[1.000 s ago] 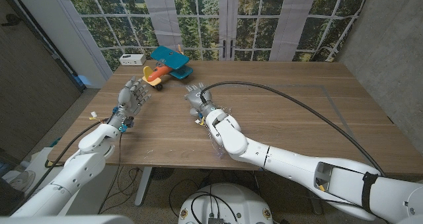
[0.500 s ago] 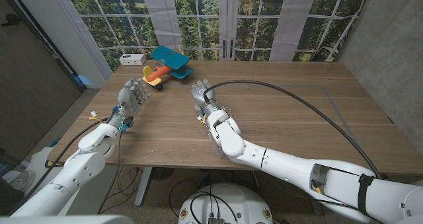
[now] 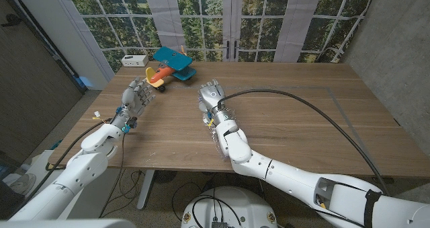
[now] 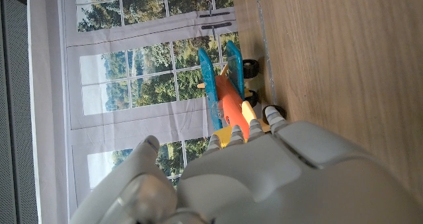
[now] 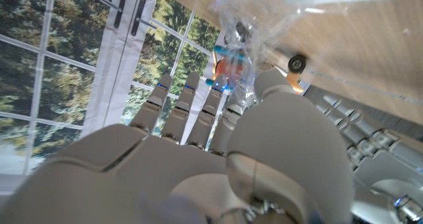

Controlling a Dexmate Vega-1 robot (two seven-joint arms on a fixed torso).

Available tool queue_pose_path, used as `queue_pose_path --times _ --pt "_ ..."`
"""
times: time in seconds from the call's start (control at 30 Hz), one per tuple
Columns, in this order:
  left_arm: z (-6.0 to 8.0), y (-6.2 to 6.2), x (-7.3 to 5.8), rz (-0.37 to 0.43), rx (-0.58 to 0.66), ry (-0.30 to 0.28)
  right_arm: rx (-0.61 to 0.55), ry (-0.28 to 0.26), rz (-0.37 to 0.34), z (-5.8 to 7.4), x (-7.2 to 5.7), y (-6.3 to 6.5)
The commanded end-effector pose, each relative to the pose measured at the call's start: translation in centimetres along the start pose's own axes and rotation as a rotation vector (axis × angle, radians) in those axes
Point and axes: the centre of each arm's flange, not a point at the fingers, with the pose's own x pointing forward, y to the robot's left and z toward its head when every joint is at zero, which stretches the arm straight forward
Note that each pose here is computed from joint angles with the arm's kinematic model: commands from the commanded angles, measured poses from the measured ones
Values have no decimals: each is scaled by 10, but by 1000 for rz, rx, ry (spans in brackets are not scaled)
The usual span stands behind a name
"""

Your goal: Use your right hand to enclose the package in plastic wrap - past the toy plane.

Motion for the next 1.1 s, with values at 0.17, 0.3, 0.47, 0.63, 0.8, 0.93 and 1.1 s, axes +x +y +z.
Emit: queue_pose_path --times 0.17,0.3,0.47,0.63,0.8,0.93,1.1 --pt "-1 -5 12 -29 5 8 75 194 -208 -31 -29 -19" --pt "-1 -5 15 -32 6 6 41 191 -135 -35 -36 -17" --pt "-1 -6 17 -34 7 5 20 178 -40 -37 -45 -13" --pt "-1 -7 18 -36 10 6 34 166 -1 -33 -53 -11" --pt "0 -9 19 -39 11 7 43 178 -1 -25 -57 -11" --pt "0 -9 20 -42 12 7 50 175 14 -21 -60 -11" --pt "2 -11 22 -50 19 11 46 170 42 -20 -64 -10"
